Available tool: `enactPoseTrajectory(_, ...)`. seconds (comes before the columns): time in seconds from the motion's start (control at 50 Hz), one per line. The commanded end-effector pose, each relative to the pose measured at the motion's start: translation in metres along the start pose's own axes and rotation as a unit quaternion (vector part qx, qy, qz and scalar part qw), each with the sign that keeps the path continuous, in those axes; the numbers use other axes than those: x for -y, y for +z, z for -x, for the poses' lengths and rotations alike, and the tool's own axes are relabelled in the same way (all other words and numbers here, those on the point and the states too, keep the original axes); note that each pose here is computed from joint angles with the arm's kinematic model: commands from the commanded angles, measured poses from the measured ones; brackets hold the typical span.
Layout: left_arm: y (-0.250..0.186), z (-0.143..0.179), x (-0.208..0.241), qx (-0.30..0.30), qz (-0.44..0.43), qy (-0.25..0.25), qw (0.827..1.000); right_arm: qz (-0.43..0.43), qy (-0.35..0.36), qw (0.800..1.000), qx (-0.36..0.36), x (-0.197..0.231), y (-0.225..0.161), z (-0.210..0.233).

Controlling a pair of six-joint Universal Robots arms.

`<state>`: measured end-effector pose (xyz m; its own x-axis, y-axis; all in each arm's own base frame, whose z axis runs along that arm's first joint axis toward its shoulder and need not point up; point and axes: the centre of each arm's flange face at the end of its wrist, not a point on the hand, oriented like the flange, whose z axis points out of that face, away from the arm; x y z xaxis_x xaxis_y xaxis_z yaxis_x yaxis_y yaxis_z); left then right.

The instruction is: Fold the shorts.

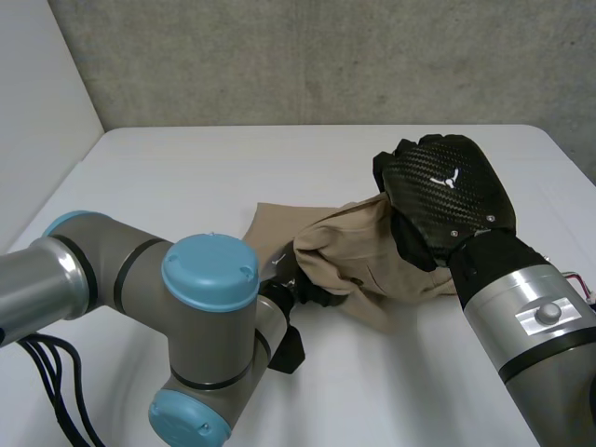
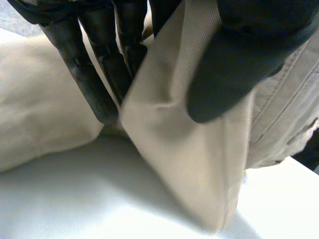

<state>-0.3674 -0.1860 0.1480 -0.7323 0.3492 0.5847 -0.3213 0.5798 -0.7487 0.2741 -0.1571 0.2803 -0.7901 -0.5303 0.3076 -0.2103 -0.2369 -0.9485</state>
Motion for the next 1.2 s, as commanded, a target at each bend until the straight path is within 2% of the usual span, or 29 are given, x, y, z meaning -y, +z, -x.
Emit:
enactPoseTrajectory(0.02, -0.004, 0.003, 0.063, 0.018, -0.081, 0.026, 0.996, -0.009, -0.065, 0.998, -0.011, 0.005, 0.005, -0.006)
enactPoseTrajectory(0.08, -0.012, 0.001, 0.100, 0.022, -0.119, 0.087, 0.989, -0.005, -0.104, 0.994, -0.038, 0.007, 0.014, -0.023)
enactPoseTrajectory(0.1, -0.020, -0.001, 0.120, 0.026, -0.131, 0.148, 0.980, -0.002, -0.113, 0.992, -0.047, 0.006, 0.016, -0.028)
enactPoseTrajectory(0.14, -0.028, -0.003, 0.130, 0.031, -0.127, 0.221, 0.966, 0.003, -0.127, 0.991, -0.052, 0.006, 0.018, -0.033)
enactPoseTrajectory(0.16, -0.032, -0.005, 0.133, 0.032, -0.122, 0.257, 0.958, 0.015, -0.137, 0.989, -0.047, 0.002, 0.020, -0.035)
enactPoseTrajectory(0.18, -0.040, -0.007, 0.133, 0.030, -0.102, 0.326, 0.939, 0.020, -0.140, 0.989, -0.042, 0.001, 0.020, -0.034)
enactPoseTrajectory(0.26, -0.051, -0.003, 0.117, 0.033, -0.030, 0.442, 0.896, 0.066, -0.137, 0.988, 0.014, -0.021, 0.026, -0.022)
enactPoseTrajectory(0.34, -0.056, 0.007, 0.103, 0.041, 0.028, 0.477, 0.877, 0.131, -0.123, 0.981, 0.069, -0.050, 0.034, -0.009)
enactPoseTrajectory(0.4, -0.052, 0.014, 0.094, 0.043, 0.049, 0.487, 0.871, 0.182, -0.116, 0.972, 0.096, -0.069, 0.043, -0.003)
enactPoseTrajectory(0.48, -0.032, 0.025, 0.089, 0.049, 0.063, 0.488, 0.869, 0.203, -0.117, 0.967, 0.101, -0.083, 0.066, -0.003)
enactPoseTrajectory(0.56, 0.000, 0.015, 0.111, 0.044, -0.004, 0.502, 0.864, 0.152, -0.130, 0.979, 0.049, -0.068, 0.108, -0.017)
enactPoseTrajectory(0.6, 0.019, -0.002, 0.141, 0.039, -0.089, 0.516, 0.851, 0.104, -0.138, 0.985, 0.009, -0.049, 0.128, -0.028)
enactPoseTrajectory(0.62, 0.024, -0.010, 0.155, 0.039, -0.126, 0.522, 0.843, 0.041, -0.144, 0.988, -0.036, -0.021, 0.146, -0.041)
enactPoseTrajectory(0.64, 0.027, -0.018, 0.169, 0.041, -0.166, 0.528, 0.832, 0.004, -0.147, 0.987, -0.058, -0.005, 0.154, -0.048)
enactPoseTrajectory(0.66, 0.029, -0.036, 0.200, 0.044, -0.250, 0.537, 0.805, -0.033, -0.149, 0.985, -0.078, 0.010, 0.160, -0.054)
enactPoseTrajectory(0.68, 0.027, -0.046, 0.216, 0.047, -0.295, 0.538, 0.788, -0.071, -0.150, 0.981, -0.099, 0.025, 0.166, -0.061)
enactPoseTrajectory(0.7, 0.024, -0.056, 0.230, 0.048, -0.338, 0.538, 0.770, -0.146, -0.147, 0.969, -0.136, 0.053, 0.174, -0.074)
enactPoseTrajectory(0.72, 0.017, -0.072, 0.254, 0.051, -0.416, 0.531, 0.736, -0.180, -0.147, 0.961, -0.153, 0.065, 0.177, -0.079)
enactPoseTrajectory(0.8, -0.014, -0.103, 0.284, 0.040, -0.542, 0.500, 0.674, -0.308, -0.152, 0.915, -0.212, 0.113, 0.170, -0.093)
enactPoseTrajectory(0.86, -0.023, -0.098, 0.280, 0.039, -0.538, 0.495, 0.681, -0.312, -0.154, 0.913, -0.213, 0.117, 0.159, -0.091)
enactPoseTrajectory(0.92, -0.028, -0.084, 0.265, 0.028, -0.509, 0.482, 0.713, -0.280, -0.150, 0.929, -0.192, 0.100, 0.154, -0.081)
enactPoseTrajectory(0.94, -0.027, -0.079, 0.260, 0.027, -0.498, 0.478, 0.723, -0.247, -0.151, 0.941, -0.176, 0.081, 0.152, -0.075)
enactPoseTrajectory(0.96, -0.024, -0.063, 0.251, 0.030, -0.474, 0.474, 0.742, -0.227, -0.151, 0.948, -0.165, 0.069, 0.151, -0.070)
enactPoseTrajectory(1.02, -0.019, -0.036, 0.234, 0.043, -0.430, 0.476, 0.766, -0.157, -0.151, 0.968, -0.128, 0.024, 0.143, -0.054)
enactPoseTrajectory(1.04, -0.015, -0.018, 0.220, 0.053, -0.398, 0.477, 0.782, -0.141, -0.151, 0.971, -0.118, 0.013, 0.140, -0.050)
enactPoseTrajectory(1.1, -0.011, 0.003, 0.197, 0.063, -0.351, 0.483, 0.800, -0.087, -0.151, 0.982, -0.075, -0.026, 0.127, -0.032)
enactPoseTrajectory(1.12, -0.008, 0.016, 0.179, 0.067, -0.319, 0.485, 0.812, -0.074, -0.152, 0.983, -0.065, -0.036, 0.123, -0.028)
enactPoseTrajectory(1.18, -0.006, 0.034, 0.152, 0.072, -0.271, 0.490, 0.825, -0.023, -0.154, 0.987, -0.029, -0.073, 0.113, -0.011)
enactPoseTrajectory(1.2, -0.001, 0.049, 0.131, 0.077, -0.232, 0.492, 0.835, -0.007, -0.155, 0.988, -0.020, -0.085, 0.110, -0.007)
